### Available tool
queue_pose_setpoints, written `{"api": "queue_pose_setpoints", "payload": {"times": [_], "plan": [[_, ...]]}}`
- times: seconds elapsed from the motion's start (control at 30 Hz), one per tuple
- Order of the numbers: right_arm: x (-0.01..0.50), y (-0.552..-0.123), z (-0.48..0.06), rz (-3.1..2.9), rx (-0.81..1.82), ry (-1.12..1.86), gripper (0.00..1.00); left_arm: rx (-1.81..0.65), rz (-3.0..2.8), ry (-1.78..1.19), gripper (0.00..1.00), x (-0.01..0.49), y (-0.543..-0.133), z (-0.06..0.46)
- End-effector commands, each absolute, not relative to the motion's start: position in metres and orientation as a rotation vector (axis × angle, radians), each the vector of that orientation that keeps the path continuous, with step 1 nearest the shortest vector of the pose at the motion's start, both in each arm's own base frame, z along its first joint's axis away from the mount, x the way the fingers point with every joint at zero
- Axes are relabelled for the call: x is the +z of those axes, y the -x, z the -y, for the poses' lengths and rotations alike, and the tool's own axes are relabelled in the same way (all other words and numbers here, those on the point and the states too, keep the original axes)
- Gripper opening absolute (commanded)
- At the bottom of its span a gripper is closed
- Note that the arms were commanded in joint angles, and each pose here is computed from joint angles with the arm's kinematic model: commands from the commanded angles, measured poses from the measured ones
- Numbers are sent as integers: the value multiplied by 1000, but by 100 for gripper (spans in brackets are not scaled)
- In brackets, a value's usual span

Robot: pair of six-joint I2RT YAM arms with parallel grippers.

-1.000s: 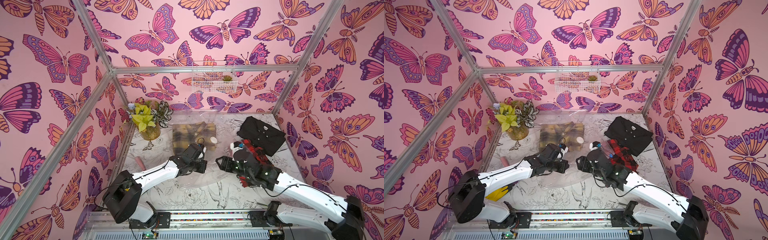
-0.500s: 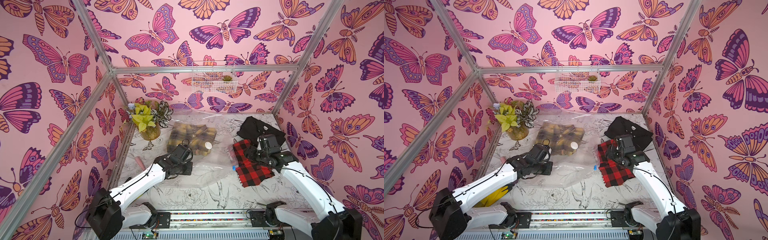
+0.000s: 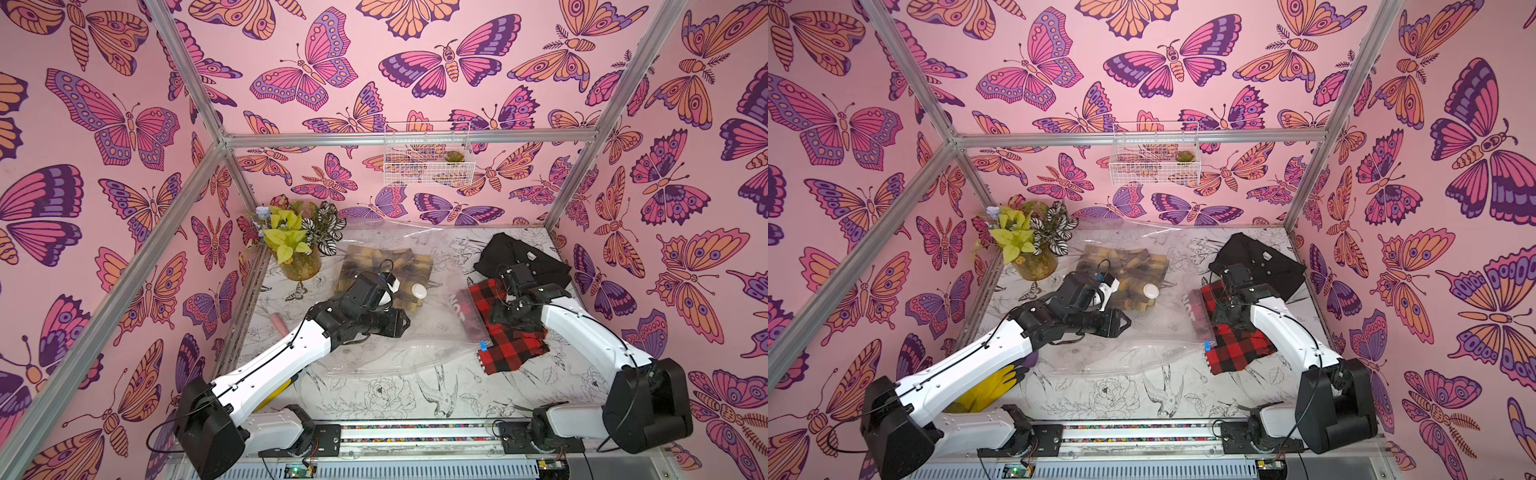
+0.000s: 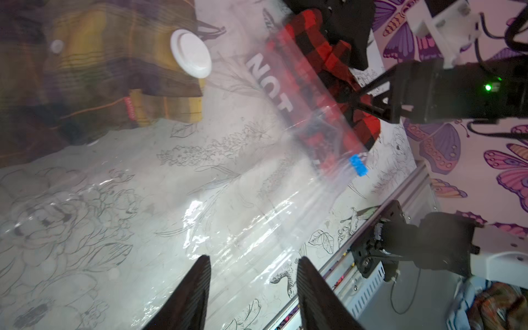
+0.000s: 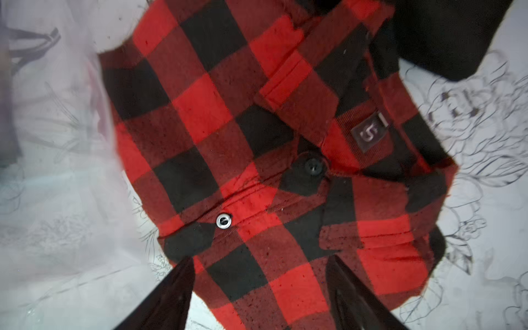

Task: Place the folded shirt into the vacuum bag
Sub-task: Pick up the shirt from the center of the board.

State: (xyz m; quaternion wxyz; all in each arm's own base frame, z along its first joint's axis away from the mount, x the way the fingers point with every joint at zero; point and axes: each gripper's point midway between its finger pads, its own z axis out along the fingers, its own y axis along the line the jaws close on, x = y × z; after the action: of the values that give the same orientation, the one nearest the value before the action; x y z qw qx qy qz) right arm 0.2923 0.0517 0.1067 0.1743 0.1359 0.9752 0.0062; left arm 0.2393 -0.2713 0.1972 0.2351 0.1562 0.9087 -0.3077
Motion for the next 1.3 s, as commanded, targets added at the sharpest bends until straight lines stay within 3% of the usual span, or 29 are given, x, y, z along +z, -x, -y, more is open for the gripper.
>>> {"api": "queue_pose_setpoints", "payload": {"times": [0.0,0.17,0.33,0.5,0.67,0.87,1.0,1.23,1.27], "plan": [[124,-308,-47,-2739,-30,-352,76,-977,-2401,-521,56,207,-247,303],[122,-317,-63,-2767,15,-302,76,-1032,-2391,-590,56,183,-260,337],[110,-320,-64,-2809,-124,-261,76,-998,-2445,-627,51,128,-261,365],[107,-317,-32,-2785,-168,-384,68,-888,-2545,-563,42,76,-257,343],[88,-302,-19,-2848,-249,-452,80,-802,-2656,-471,41,38,-248,302],[69,-284,-7,-2881,-297,-567,99,-768,-2685,-390,41,31,-242,275],[55,-275,13,-2870,-308,-699,99,-798,-2667,-388,41,40,-242,277],[-7,-271,-22,-3046,127,-859,99,-860,-2613,-414,40,61,-245,289],[-14,-268,-25,-3055,167,-887,95,-868,-2606,-413,39,64,-245,290]]}}
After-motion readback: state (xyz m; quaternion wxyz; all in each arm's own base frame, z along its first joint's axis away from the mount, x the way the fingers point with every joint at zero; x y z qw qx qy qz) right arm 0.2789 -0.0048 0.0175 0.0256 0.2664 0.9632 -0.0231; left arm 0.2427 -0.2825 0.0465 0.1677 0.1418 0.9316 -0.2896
